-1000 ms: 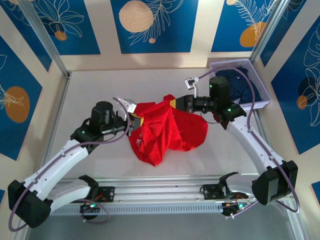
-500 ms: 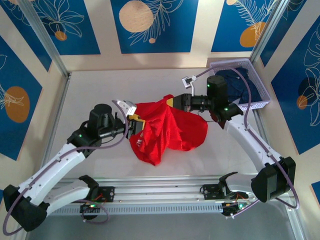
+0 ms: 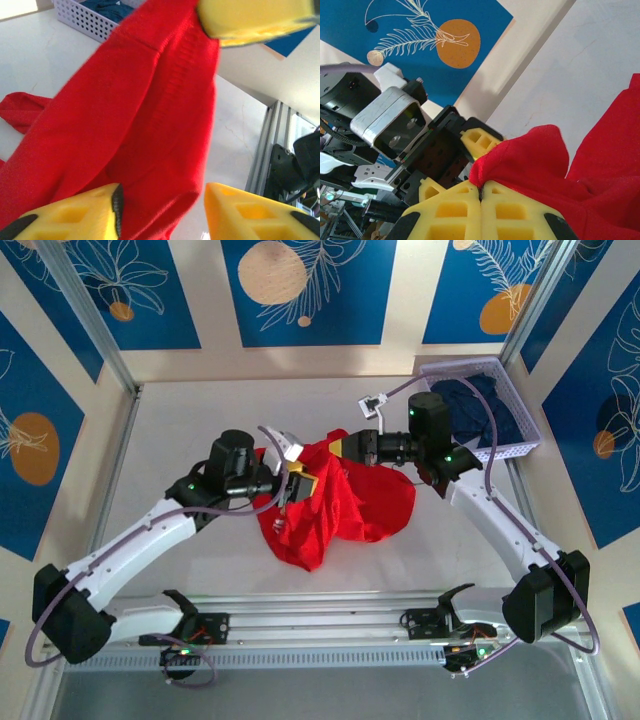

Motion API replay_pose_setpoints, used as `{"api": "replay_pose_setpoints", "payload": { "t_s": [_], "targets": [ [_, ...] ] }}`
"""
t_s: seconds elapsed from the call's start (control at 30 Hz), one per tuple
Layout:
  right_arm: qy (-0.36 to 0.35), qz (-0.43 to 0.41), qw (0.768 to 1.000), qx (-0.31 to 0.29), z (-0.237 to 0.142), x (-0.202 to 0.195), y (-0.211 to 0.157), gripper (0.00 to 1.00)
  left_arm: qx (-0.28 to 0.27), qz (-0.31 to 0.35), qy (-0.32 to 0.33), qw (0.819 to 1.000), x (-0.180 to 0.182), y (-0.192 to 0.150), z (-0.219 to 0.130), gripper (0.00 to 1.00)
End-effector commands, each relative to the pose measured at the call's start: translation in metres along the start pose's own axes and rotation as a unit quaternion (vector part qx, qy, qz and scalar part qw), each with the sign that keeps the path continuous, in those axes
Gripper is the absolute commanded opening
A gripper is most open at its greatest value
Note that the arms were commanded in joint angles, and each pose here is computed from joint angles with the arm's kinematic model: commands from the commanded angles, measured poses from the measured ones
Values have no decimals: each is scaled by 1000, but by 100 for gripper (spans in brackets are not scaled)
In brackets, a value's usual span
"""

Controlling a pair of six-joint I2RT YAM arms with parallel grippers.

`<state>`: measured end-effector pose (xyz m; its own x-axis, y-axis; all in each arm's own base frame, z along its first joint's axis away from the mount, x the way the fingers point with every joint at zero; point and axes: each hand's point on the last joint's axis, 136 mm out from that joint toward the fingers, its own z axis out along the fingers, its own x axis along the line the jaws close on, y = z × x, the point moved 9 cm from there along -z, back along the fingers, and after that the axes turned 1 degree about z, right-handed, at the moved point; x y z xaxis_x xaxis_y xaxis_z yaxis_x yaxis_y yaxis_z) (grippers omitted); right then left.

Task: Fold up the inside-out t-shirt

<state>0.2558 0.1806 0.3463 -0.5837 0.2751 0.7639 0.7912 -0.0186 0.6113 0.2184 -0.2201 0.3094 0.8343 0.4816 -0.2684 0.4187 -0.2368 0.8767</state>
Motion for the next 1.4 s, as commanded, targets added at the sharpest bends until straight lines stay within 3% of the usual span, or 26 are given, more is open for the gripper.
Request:
{"api": "replay_pose_setpoints", "payload": {
  "t_s": [0.0, 0.1, 0.2, 0.57, 0.67, 0.87, 1.23, 1.37],
  "targets": [
    [4, -10, 1000, 4, 1, 2, 1, 0, 5, 23, -29, 999, 0, 11, 12, 53],
    [6, -12, 1000, 2, 2, 2, 2, 0, 25, 14, -103, 994, -5, 9, 28, 60],
    [-1, -17, 1000, -3, 0, 1, 4, 0, 40, 13, -159, 986, -13, 6, 33, 59],
    [-55, -28, 998, -4, 0, -15, -1, 0, -45, 27, -231, 972, -49, 28, -22, 24],
    [-62, -34, 997, -7, -2, -14, -1, 0, -50, 17, -254, 966, -54, 27, -28, 20],
    [-70, -44, 997, -9, -4, -11, 3, 0, -36, 11, -237, 971, -54, 16, -35, 20],
    [-126, -31, 991, -15, -2, -22, 8, 0, 16, 20, -280, 960, -65, -9, -33, 26],
    [-115, -30, 993, -8, 3, -22, 7, 0, 17, 10, -215, 976, -55, -11, -27, 30]
  ]
}}
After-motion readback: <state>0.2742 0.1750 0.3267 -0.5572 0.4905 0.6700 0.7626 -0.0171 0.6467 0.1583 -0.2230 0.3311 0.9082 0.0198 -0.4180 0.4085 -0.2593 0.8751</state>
